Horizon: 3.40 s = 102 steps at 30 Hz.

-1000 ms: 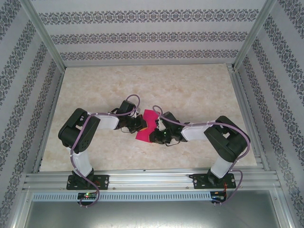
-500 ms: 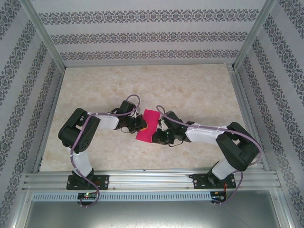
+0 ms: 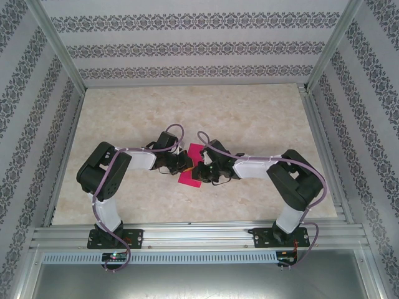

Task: Fold a paper plane with a square sheet of paper (pick it up from the middle)

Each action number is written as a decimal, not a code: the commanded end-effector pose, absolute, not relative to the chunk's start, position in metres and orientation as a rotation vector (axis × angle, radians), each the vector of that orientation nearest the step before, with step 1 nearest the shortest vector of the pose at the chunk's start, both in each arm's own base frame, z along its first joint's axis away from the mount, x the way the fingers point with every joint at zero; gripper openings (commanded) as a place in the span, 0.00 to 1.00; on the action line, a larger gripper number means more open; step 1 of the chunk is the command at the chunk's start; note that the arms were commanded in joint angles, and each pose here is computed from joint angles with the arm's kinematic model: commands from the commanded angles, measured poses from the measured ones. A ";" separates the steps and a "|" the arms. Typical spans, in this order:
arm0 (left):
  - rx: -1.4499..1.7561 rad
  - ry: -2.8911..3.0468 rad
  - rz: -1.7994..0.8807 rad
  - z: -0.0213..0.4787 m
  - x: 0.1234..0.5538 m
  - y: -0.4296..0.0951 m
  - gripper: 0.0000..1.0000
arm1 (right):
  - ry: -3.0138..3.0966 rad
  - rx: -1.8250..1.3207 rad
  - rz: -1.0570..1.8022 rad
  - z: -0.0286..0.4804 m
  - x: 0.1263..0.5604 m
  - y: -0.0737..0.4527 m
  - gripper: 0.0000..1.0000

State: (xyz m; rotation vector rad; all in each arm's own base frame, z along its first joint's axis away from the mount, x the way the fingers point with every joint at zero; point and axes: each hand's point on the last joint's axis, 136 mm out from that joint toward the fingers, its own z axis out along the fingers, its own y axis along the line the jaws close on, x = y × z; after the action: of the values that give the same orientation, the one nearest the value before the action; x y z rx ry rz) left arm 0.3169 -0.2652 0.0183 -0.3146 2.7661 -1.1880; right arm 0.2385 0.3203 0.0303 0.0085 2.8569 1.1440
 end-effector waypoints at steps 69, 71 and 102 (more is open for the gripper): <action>-0.337 2.832 -1.040 -0.003 0.315 -0.246 0.06 | 3.011 0.111 0.924 -0.022 0.219 0.290 0.00; -0.366 2.841 -1.015 -0.009 0.318 -0.240 0.05 | 3.019 0.114 0.910 -0.024 0.219 0.288 0.00; -0.423 2.738 -1.082 0.003 0.368 -0.193 0.07 | 3.050 0.098 0.927 -0.030 0.214 0.286 0.00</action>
State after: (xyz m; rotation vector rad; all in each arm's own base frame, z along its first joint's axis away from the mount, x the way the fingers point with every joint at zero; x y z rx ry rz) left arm 0.3505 -0.2230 0.0200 -0.3525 2.7288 -1.2429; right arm 0.2467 0.3191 0.0143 0.0287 2.8390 1.1209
